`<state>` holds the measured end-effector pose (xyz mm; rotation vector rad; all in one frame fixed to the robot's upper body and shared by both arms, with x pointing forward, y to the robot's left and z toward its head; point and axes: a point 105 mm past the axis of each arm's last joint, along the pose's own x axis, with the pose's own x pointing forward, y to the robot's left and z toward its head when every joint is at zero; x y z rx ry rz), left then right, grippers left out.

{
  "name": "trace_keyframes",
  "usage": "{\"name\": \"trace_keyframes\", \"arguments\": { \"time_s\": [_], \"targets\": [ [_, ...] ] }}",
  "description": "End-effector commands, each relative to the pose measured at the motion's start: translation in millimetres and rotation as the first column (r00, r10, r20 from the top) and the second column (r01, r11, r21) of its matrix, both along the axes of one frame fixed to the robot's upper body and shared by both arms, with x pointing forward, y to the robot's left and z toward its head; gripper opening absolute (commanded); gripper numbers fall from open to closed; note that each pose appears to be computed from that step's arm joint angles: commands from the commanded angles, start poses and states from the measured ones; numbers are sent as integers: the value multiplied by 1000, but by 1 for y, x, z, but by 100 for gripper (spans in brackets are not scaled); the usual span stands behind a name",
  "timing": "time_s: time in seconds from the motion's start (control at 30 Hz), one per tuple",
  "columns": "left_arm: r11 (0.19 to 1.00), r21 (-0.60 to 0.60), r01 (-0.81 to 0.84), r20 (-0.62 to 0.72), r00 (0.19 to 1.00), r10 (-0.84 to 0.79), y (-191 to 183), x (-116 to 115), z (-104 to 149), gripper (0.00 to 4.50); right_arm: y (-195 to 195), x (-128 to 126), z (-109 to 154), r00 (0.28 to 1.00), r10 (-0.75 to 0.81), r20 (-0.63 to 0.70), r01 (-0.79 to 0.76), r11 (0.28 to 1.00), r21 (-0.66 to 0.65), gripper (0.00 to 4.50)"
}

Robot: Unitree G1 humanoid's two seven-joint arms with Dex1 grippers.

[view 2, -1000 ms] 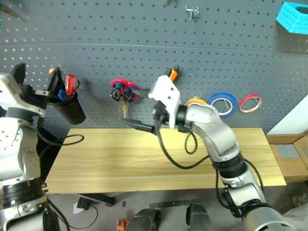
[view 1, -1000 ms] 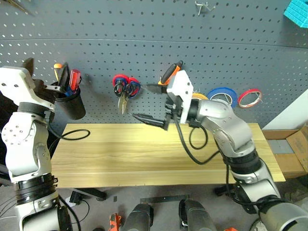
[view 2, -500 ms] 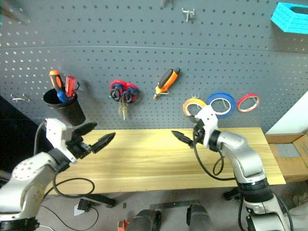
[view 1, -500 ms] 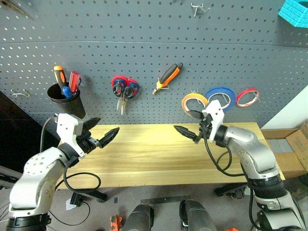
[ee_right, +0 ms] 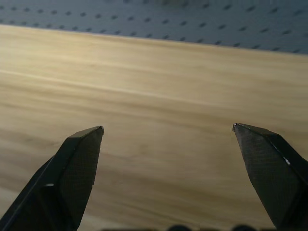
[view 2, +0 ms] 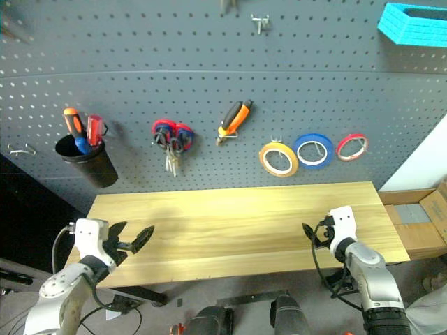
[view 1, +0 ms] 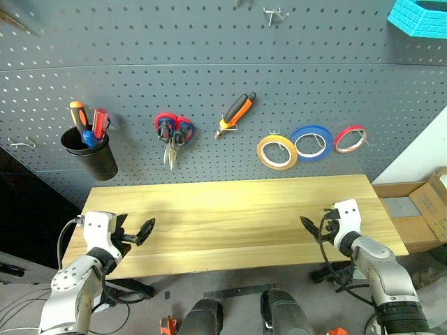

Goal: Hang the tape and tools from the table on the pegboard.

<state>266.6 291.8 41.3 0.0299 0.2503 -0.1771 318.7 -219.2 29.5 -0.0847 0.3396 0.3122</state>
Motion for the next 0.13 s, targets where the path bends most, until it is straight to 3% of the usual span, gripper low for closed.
{"name": "trace_keyframes", "arguments": {
  "time_s": [0.03, 0.13],
  "targets": [
    [999, 31, -6, 37, 999, 4, 6, -2, 13, 443, -13, 13, 22, 997, -23, 74, 23, 1000, -3, 450],
    [1000, 28, -6, 30, 1000, 5, 7, -2, 14, 443, -14, 15, 19, 998, -13, 60, 13, 1000, -8, 450]
  ]
}}
